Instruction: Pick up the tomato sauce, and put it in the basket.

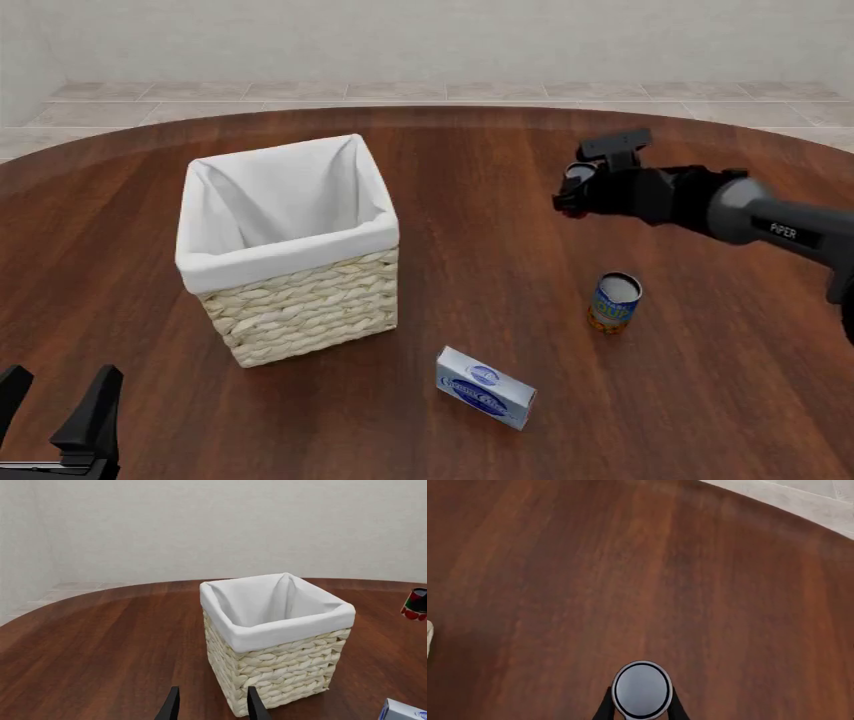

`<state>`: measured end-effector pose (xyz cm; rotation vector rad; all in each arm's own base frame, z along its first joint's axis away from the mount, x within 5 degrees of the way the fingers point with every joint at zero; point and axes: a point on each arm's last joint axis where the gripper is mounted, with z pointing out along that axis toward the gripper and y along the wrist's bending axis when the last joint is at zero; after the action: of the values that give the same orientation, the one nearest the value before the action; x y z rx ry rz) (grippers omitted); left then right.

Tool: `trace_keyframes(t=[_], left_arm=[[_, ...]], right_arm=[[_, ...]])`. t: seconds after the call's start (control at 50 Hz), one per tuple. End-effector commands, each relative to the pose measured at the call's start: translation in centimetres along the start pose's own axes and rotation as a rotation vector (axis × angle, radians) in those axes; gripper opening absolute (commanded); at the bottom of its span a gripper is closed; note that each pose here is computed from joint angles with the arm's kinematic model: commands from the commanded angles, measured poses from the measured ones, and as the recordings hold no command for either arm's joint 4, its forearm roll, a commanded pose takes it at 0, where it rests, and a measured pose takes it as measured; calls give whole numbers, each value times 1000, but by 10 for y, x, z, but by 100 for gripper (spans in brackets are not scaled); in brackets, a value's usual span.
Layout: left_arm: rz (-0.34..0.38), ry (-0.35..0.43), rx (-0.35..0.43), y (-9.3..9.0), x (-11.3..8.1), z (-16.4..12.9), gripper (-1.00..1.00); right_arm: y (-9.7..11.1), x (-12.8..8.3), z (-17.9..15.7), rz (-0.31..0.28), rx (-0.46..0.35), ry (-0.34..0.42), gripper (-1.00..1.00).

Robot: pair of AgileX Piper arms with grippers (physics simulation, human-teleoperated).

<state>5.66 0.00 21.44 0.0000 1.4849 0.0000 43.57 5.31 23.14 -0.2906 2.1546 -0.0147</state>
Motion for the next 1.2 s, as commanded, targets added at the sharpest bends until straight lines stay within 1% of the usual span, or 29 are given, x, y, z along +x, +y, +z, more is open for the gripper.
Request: trace_keyframes(t=[0.02, 0.12, 0.14, 0.2, 0.3, 0.42, 0.56, 0.82, 0.86, 0.94, 1.1, 1.2], left_arm=[[0, 0, 0, 0, 0, 0, 100], [0, 0, 0, 0, 0, 0, 100], [0, 0, 0, 0, 0, 0, 100], [0, 0, 0, 0, 0, 0, 100], [0, 0, 0, 0, 0, 0, 100], [0, 0, 0, 0, 0, 0, 100], [0, 0, 0, 0, 0, 0, 100], [0, 0, 0, 0, 0, 0, 100], [0, 0, 0, 0, 0, 0, 100], [0, 0, 0, 0, 0, 0, 100], [0, 0, 0, 0, 0, 0, 100], [0, 0, 0, 0, 0, 0, 100]], right_arm=[[20, -26, -32, -21, -36, -72, -100], [26, -36, -43, -37, -47, -103, -100], [28, -41, -49, -45, -53, -118, -100], [31, -45, -54, -58, -57, -131, -100], [41, -57, -71, -74, -77, -169, -100], [48, -66, -84, -89, -94, -195, -100], [63, -77, -102, -121, -128, -228, -100], [89, -88, -127, -161, -190, -270, -100], [91, -91, -132, -159, -198, -280, -100], [100, -95, -141, -179, -220, -295, -100], [122, -97, -157, -201, -279, -314, -100], [129, -100, -165, -214, -297, -328, -100]])
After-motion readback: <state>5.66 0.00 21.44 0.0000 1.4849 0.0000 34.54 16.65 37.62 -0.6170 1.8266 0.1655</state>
